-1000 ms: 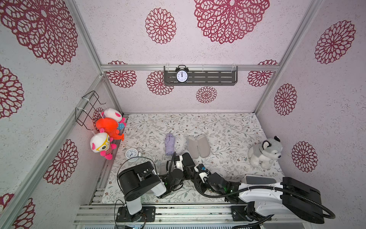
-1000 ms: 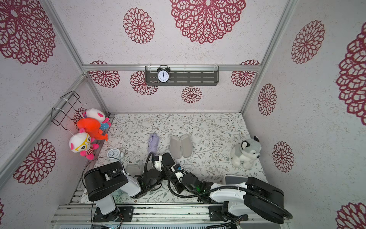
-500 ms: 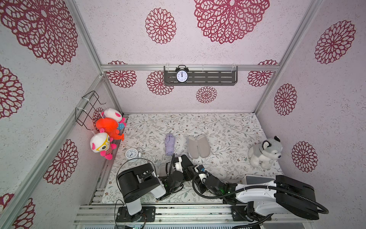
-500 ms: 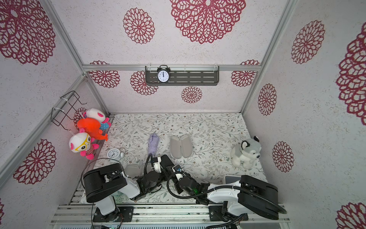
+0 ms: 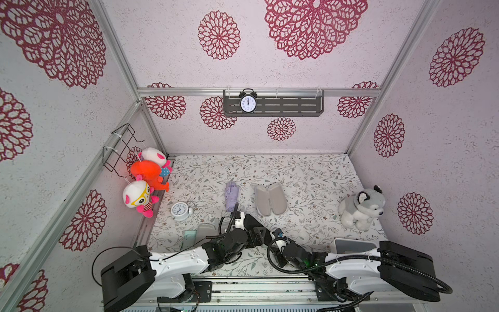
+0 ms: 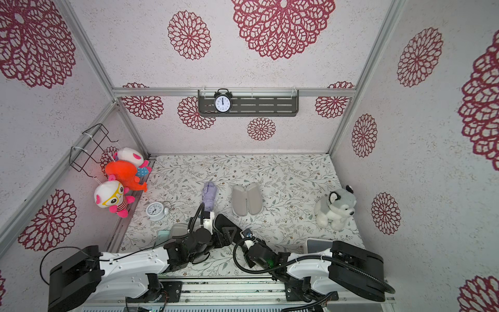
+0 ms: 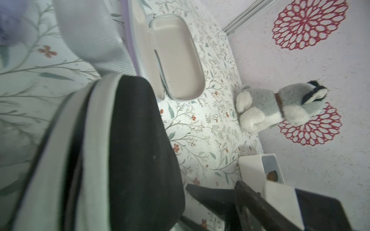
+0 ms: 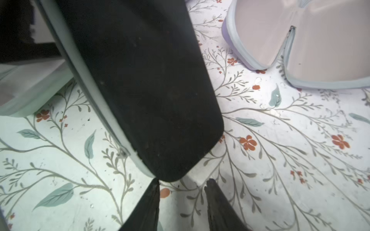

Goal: Put umbrellas into zippered umbrella sleeves
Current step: Place the umbrella sleeve at the center of the board.

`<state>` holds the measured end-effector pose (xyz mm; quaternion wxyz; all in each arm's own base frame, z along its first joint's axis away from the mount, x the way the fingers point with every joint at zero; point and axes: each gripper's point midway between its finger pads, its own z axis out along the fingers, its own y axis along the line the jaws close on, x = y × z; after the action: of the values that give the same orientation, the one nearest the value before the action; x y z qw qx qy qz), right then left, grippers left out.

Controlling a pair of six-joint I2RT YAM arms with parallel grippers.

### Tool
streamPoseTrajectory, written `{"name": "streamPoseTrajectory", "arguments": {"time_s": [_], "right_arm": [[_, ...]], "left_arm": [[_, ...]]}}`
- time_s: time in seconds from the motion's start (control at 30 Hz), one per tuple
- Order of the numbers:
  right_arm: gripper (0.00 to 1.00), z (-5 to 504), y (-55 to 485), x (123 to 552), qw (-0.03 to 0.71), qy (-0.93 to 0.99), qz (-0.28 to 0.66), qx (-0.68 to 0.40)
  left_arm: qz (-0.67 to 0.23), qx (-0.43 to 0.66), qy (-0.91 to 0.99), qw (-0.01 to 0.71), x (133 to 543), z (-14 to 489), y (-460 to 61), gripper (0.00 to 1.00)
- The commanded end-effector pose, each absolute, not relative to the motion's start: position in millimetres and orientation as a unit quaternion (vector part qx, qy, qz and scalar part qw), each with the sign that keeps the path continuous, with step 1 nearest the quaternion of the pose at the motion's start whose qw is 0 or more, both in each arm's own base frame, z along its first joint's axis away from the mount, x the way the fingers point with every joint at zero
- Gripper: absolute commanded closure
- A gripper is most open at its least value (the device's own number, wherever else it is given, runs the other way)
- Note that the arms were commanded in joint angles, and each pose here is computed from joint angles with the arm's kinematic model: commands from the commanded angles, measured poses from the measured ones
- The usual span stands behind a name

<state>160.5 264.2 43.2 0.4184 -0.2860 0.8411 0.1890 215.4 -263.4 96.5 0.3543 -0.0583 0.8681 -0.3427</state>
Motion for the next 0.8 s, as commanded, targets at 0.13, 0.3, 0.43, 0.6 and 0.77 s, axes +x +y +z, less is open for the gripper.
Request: {"name": "streamPoseTrajectory", "arguments": {"time_s": [0.13, 0.3, 0.43, 0.6, 0.77], "right_arm": [[0.59, 69, 261, 172, 0.457, 0.828, 0.199, -0.255], [0.58, 81, 255, 166, 0.466, 0.815, 0.238, -0.248], [0.55, 88, 249, 161, 0.473, 0.807, 0.259, -0.239], [0.49, 81, 251, 168, 0.459, 0.818, 0.251, -0.239], [0.40, 85, 266, 169, 0.452, 0.813, 0.271, -0.247]], "left_arm": [[-0.266, -0.017, 0.915, 0.302, 210, 64, -247, 0.02], [-0.249, 0.036, 0.923, 0.291, 196, 61, -276, 0.12], [-0.278, 0.045, 0.923, 0.264, 189, 57, -294, 0.12], [-0.292, 0.048, 0.918, 0.265, 189, 71, -286, 0.12], [-0.276, 0.026, 0.911, 0.306, 215, 99, -251, 0.12]]}}
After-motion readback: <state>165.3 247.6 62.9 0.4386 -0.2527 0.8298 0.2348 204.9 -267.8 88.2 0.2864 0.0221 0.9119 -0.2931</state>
